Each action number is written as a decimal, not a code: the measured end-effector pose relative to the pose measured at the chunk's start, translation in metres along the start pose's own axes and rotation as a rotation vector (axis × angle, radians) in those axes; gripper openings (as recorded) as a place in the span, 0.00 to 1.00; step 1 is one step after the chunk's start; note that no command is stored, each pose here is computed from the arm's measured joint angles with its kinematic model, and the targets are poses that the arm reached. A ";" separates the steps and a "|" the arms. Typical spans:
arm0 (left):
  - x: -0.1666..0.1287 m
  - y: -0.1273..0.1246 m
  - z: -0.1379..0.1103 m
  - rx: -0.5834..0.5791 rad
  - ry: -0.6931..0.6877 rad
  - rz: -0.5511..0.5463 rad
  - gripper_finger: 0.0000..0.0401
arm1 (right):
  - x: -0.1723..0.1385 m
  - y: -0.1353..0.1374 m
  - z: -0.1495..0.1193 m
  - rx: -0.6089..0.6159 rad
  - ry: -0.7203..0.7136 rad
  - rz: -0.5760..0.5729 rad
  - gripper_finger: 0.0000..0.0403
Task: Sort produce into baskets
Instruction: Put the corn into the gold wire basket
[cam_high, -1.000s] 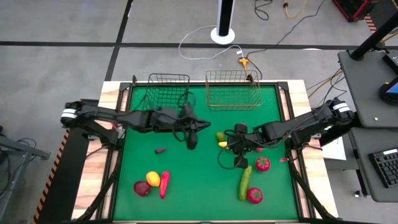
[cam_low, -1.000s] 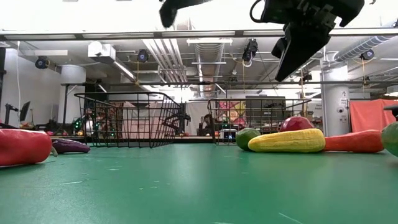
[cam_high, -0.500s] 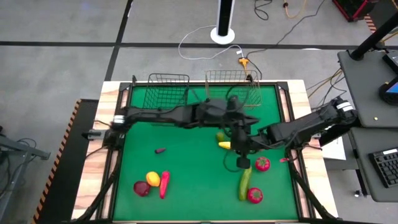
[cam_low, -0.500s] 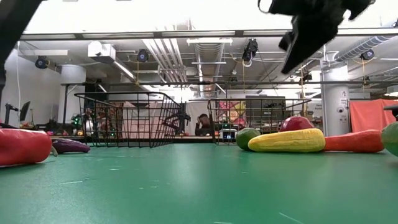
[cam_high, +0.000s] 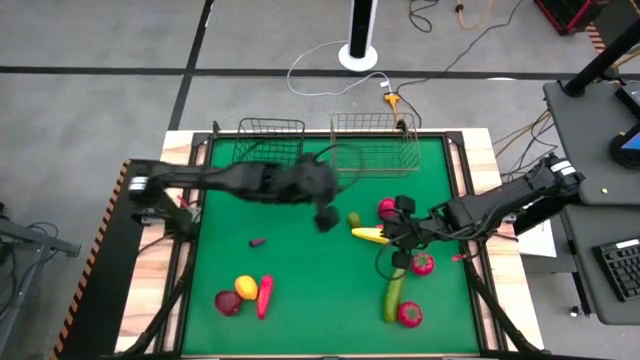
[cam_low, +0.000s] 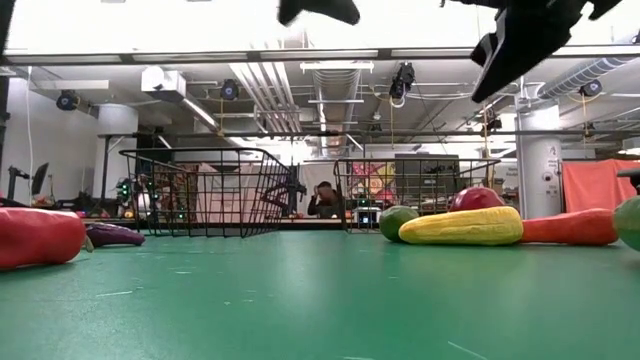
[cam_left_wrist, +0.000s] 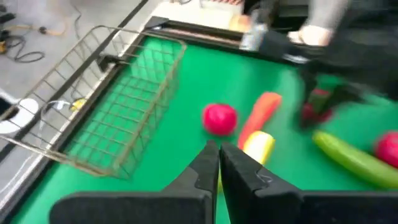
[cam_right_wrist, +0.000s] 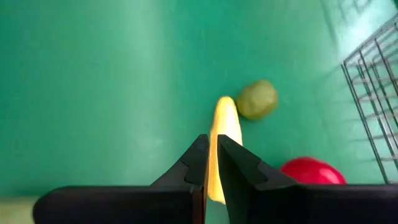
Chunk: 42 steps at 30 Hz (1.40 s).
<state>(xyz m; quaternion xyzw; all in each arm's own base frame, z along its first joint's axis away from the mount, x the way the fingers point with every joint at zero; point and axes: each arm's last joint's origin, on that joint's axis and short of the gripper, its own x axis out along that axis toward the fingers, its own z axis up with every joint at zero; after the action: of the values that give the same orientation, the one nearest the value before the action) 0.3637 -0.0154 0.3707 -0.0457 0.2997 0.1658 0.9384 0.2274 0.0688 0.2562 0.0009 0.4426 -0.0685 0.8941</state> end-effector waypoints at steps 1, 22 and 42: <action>-0.011 0.002 -0.009 -0.002 0.013 -0.002 0.00 | 0.000 0.000 0.000 0.000 0.004 -0.002 0.07; -0.093 0.028 -0.047 -0.122 -0.210 -0.054 0.00 | 0.002 -0.001 0.002 -0.005 -0.010 -0.004 0.07; -0.062 -0.004 0.023 -0.078 -0.178 0.061 0.00 | 0.002 -0.001 0.003 -0.036 -0.022 0.002 0.07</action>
<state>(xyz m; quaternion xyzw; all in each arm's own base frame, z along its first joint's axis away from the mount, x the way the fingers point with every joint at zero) 0.3304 -0.0325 0.4255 -0.0583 0.2098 0.2095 0.9533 0.2311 0.0677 0.2568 -0.0156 0.4338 -0.0596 0.8989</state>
